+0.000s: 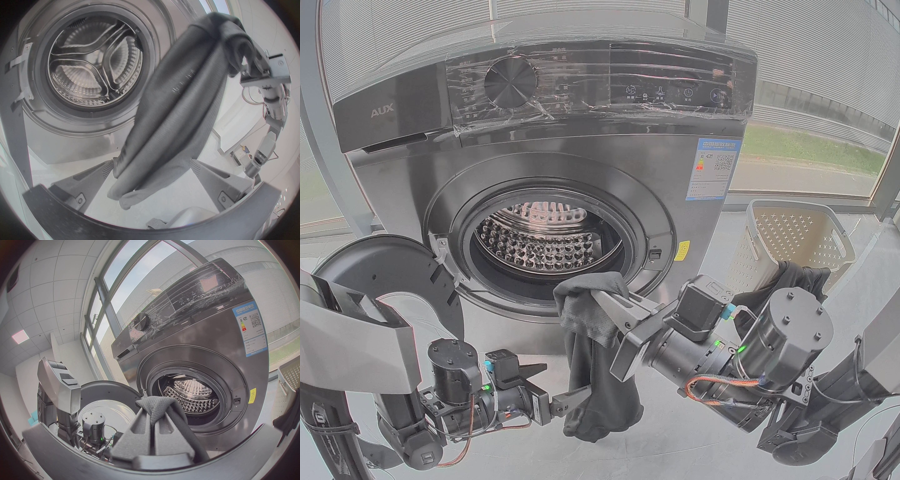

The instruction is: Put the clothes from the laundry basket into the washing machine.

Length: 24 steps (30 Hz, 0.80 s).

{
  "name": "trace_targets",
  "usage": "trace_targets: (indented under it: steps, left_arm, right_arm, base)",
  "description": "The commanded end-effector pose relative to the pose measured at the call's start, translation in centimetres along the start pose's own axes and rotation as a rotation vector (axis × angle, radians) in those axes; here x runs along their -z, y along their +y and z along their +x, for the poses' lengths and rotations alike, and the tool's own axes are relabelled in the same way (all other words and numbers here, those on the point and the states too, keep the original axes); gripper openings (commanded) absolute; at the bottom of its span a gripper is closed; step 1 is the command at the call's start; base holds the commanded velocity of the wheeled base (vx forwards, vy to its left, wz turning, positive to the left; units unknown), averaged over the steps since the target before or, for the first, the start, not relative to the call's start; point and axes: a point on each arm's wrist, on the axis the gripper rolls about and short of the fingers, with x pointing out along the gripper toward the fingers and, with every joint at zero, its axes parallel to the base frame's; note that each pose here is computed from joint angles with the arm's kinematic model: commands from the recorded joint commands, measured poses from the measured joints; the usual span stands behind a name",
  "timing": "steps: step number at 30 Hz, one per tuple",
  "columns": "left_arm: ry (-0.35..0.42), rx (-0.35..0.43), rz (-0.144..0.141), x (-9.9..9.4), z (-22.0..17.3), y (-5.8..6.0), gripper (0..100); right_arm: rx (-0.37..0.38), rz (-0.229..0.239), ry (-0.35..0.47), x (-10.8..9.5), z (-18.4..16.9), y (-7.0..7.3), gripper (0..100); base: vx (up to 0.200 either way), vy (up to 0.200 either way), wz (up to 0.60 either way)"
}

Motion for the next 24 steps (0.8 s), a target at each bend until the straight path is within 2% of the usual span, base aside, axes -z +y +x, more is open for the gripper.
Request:
trace_targets:
  steps: [1, 8, 11, 14, 17, 24]
  left_arm:
    - [0.02, 0.021, 0.005, 0.5, -0.2, -0.6, 100]
    - [0.006, 0.008, 0.004, 0.2, 0.0, -0.2, 100]
    - [-0.023, -0.042, 0.003, -0.4, -0.1, 1.3, 100]
    - [-0.055, -0.092, 0.018, -1.0, -0.3, 2.8, 100]
    - [-0.088, -0.129, 0.013, -1.7, -0.3, 4.1, 100]
    - [-0.081, -0.141, 0.015, -1.3, 0.8, 4.7, 100]
  right_arm:
    - [0.001, 0.0, -0.005, 0.2, 0.4, 0.0, 0]
    - [0.001, 0.001, -0.008, 0.1, 0.4, 0.0, 0]
    - [0.005, 0.001, -0.003, 0.2, 0.2, -0.2, 0]
    - [0.011, -0.001, 0.004, 0.3, 0.1, -0.4, 0]
    - [0.011, -0.001, 0.004, 0.3, 0.1, -0.4, 0]
    - [-0.005, 0.002, 0.004, 0.5, 0.0, 0.1, 0]
  base:
    - [0.0, 0.0, 0.0]
    - [0.0, 0.0, 0.0]
    - [0.0, 0.0, 0.0]
    - [0.0, 0.0, 0.0]
    - [0.0, 0.0, 0.0]
    - [0.0, 0.0, 0.0]
